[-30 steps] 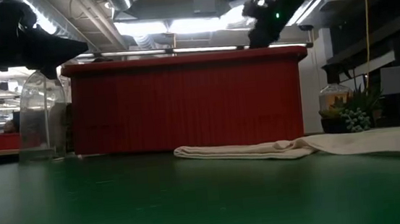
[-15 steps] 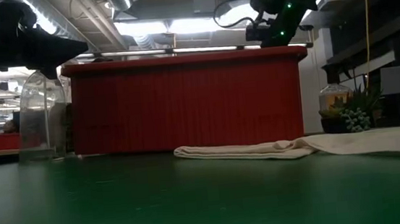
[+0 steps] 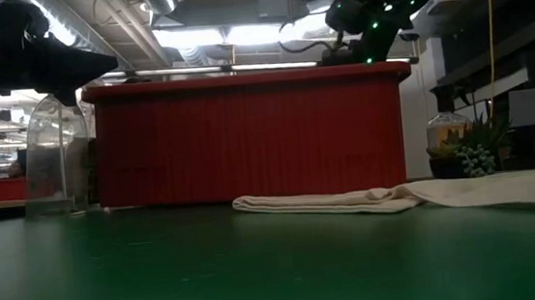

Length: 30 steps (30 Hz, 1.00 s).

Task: Fold laundry
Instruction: Fold the brown shorts

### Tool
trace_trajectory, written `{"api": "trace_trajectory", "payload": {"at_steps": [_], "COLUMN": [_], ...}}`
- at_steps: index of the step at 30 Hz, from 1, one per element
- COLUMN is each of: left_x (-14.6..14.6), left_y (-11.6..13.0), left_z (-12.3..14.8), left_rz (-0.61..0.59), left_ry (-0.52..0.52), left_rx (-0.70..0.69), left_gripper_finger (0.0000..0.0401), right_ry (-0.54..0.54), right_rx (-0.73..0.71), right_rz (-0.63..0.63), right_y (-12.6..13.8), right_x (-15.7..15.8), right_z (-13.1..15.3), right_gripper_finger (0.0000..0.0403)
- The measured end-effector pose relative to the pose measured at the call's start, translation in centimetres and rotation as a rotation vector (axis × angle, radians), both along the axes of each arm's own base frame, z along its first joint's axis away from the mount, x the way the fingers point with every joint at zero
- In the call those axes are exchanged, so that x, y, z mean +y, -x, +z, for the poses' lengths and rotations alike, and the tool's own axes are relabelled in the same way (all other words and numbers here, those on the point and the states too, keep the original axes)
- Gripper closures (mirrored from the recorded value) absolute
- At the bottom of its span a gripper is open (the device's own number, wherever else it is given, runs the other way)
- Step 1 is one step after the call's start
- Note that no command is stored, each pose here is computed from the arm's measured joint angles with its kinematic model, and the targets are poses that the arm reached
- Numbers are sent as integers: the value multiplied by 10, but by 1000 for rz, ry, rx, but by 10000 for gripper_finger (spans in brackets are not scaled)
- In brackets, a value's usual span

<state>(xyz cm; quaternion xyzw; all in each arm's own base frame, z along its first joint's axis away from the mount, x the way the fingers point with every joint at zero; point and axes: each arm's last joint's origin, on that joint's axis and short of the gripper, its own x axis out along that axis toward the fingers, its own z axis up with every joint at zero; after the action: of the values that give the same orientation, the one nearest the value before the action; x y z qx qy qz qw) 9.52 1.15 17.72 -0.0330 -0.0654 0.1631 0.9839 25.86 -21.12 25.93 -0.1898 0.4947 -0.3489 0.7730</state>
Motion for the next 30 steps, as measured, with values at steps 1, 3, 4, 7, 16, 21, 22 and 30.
{"api": "trace_trajectory", "payload": {"at_steps": [1, 3, 4, 7, 16, 21, 22, 30], "left_x": [0, 0, 0, 0, 0, 0, 0, -1], "left_y": [0, 0, 0, 0, 0, 0, 1, 4], "left_z": [0, 0, 0, 0, 0, 2, 4, 20], "left_rz": [0, 0, 0, 0, 0, -2, -5, -32], "left_ry": [0, 0, 0, 0, 0, 0, -1, -13], "left_rx": [0, 0, 0, 0, -1, -23, -41, -217], "left_gripper_finger": [397, 397, 397, 397, 397, 397, 397, 397], "right_ry": [13, 29, 36, 44, 56, 52, 55, 128], "right_rx": [-3, -15, -23, -39, -113, -179, -194, -330], "right_rz": [-10, -17, -17, -18, -33, 31, 47, 140], "right_y": [-2, -5, -6, -7, -15, -26, -29, -40], "right_x": [-2, -5, -6, -6, -6, 0, 3, 29], "right_z": [-1, -4, -4, -3, 14, 53, 63, 147], "right_gripper_finger": [189, 195, 202, 247, 381, 395, 396, 396]}}
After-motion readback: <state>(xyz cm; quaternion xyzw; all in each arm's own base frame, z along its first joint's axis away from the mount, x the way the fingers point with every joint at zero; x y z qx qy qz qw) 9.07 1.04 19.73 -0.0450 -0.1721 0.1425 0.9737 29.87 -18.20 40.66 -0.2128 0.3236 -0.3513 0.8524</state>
